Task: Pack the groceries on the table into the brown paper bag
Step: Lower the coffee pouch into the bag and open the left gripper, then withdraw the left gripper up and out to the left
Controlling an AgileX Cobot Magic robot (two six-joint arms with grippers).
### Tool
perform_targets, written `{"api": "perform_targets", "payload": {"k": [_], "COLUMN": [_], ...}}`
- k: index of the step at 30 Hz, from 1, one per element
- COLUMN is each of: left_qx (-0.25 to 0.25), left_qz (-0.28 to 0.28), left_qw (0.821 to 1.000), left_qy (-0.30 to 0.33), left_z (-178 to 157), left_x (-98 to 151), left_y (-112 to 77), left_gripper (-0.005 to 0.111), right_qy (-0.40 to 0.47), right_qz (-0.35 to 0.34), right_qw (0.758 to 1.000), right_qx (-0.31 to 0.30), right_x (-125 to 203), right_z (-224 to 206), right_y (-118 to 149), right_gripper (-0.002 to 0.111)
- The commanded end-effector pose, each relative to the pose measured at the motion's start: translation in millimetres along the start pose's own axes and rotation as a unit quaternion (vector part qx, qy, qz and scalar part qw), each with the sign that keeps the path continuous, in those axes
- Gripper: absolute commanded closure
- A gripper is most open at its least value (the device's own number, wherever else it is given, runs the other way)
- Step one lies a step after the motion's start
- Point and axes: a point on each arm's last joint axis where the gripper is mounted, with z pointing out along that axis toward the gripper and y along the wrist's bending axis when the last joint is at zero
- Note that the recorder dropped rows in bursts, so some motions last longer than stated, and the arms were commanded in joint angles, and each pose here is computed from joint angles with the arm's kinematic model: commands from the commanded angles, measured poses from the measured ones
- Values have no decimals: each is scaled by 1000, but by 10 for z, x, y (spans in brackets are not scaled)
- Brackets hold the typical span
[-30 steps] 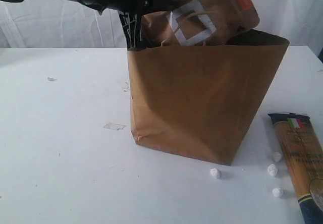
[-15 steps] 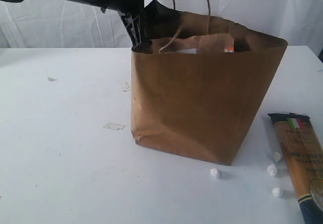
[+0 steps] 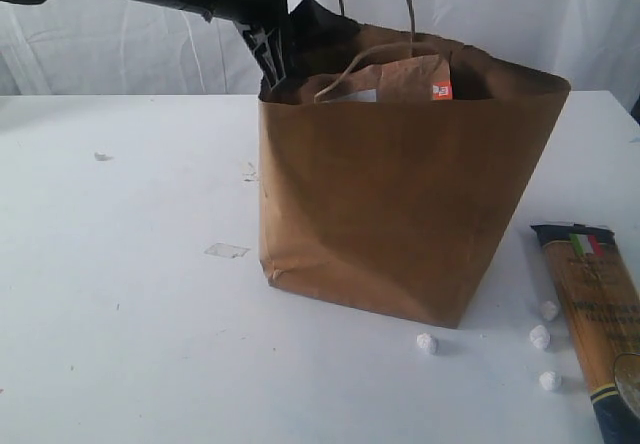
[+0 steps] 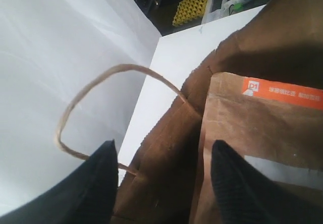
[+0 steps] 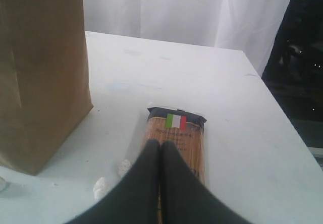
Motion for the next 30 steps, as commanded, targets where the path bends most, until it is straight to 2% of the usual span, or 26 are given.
{"api": "perform_targets", "payload": {"k": [1,5,7,11,14,17,19,20,22,25,27,30], "left_qx": [-18,-11,0,13,8,-15,-43,-60,-113,-195,-237,-293], "left_qz": [3,-2,-20,-42,-42,-40,-28,-43,-87,-179,-236,-307], "left_qw": [999,999,998,996,998,999,994,988,963,905,867,819], "left_qy": [-27,-51,-65,-81,-55,14,95,133,228,333,369,386], "left_z": [-241,-465,-600,-838,-983,-1089,-1161,-1188,-1294,-1508,-1662,-1889], "left_x": [-218,-397,-498,-652,-678,-602,-477,-411,-219,80,291,600], "left_y": [41,24,-3,-46,-64,-47,-10,13,100,234,292,323], "left_gripper": [61,89,107,107,107,107,107,107,107,107,107,107], "right_qy": [-5,-5,-5,-5,-5,-5,-5,-5,-5,-5,-5,-5], "right_qz": [-1,-1,-1,-1,-1,-1,-1,-1,-1,-1,-1,-1], "right_qw": [1000,1000,1000,1000,1000,1000,1000,1000,1000,1000,1000,1000], "right_qx": [2,2,2,2,2,2,2,2,2,2,2,2], "right_x": [-2,-2,-2,-2,-2,-2,-2,-2,-2,-2,-2,-2], "right_z": [-1,-1,-1,-1,-1,-1,-1,-1,-1,-1,-1,-1], "right_y": [-2,-2,-2,-2,-2,-2,-2,-2,-2,-2,-2,-2], "right_gripper": [108,108,108,108,108,108,108,108,108,108,108,108]}}
